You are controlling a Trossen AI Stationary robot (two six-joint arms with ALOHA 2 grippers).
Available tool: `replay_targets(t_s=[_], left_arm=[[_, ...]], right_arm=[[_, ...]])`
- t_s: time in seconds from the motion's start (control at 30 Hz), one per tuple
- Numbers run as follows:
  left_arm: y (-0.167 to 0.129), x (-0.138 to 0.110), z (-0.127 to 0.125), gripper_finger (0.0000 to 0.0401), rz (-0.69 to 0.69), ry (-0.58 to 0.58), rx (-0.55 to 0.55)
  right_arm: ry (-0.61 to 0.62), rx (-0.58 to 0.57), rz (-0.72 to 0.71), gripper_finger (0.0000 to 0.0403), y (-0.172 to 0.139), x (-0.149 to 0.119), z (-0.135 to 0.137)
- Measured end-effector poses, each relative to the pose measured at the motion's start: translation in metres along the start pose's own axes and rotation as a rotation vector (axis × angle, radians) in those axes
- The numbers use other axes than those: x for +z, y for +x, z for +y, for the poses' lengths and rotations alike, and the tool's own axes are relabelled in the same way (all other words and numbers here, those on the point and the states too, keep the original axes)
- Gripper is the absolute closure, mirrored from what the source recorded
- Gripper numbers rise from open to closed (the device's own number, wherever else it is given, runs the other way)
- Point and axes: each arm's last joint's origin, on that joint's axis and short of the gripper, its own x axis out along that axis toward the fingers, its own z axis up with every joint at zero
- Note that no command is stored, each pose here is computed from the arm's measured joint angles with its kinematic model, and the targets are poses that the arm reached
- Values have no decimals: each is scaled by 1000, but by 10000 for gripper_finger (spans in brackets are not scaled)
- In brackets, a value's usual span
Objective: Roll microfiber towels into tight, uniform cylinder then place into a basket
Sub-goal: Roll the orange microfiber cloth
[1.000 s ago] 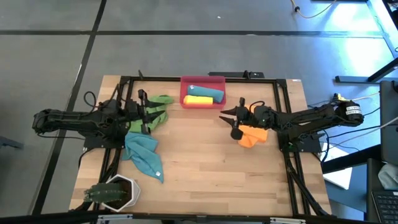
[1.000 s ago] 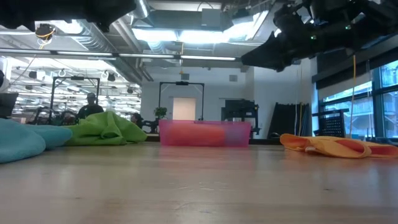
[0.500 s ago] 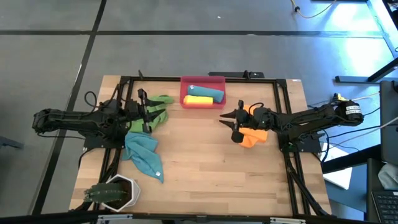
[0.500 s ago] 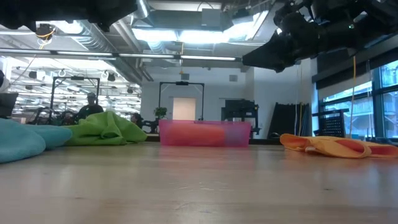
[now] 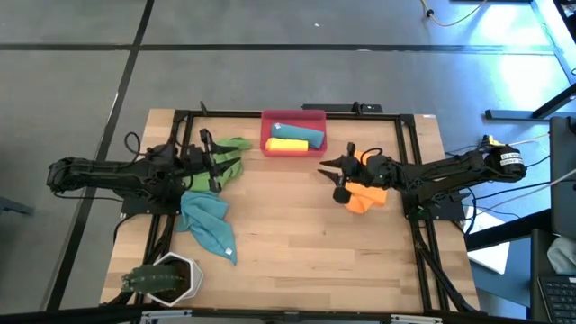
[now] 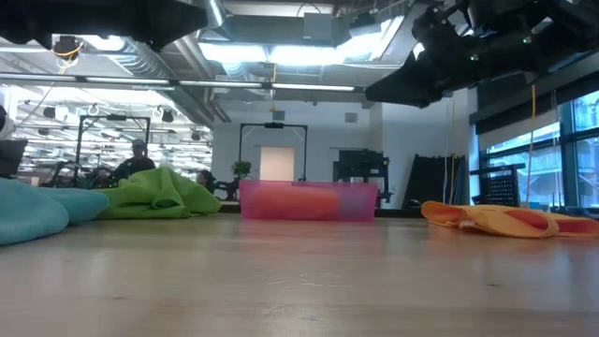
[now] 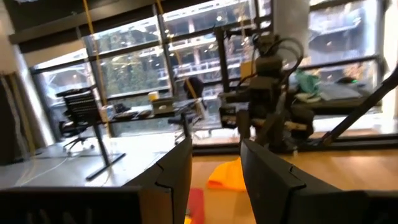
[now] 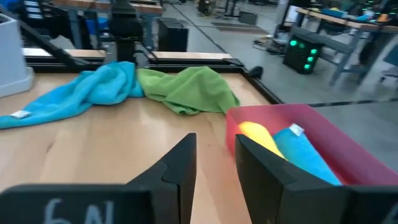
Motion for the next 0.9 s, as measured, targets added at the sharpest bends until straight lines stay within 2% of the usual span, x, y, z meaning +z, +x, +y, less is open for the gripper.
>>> replay_targets(t_s=[0.2,0.43,0.67,0.77,0.9], left_arm=[[0,-4,1,275,53,-1,59],[1,-21,7,275,224,-26,198],[7,-32,11,275,287,-63,227],[11,-36,11,275,305,-58,234],[17,-37,13,275,285,-58,247]], right_arm=[[0,-26,-1,291,0,0,-1],[11,-37,-71,291,0,7,-1],[-31,-40,-73,291,2,6,-1],[-19,-41,9,291,9,-5,0],[6,-72,306,291,24,-19,-6]])
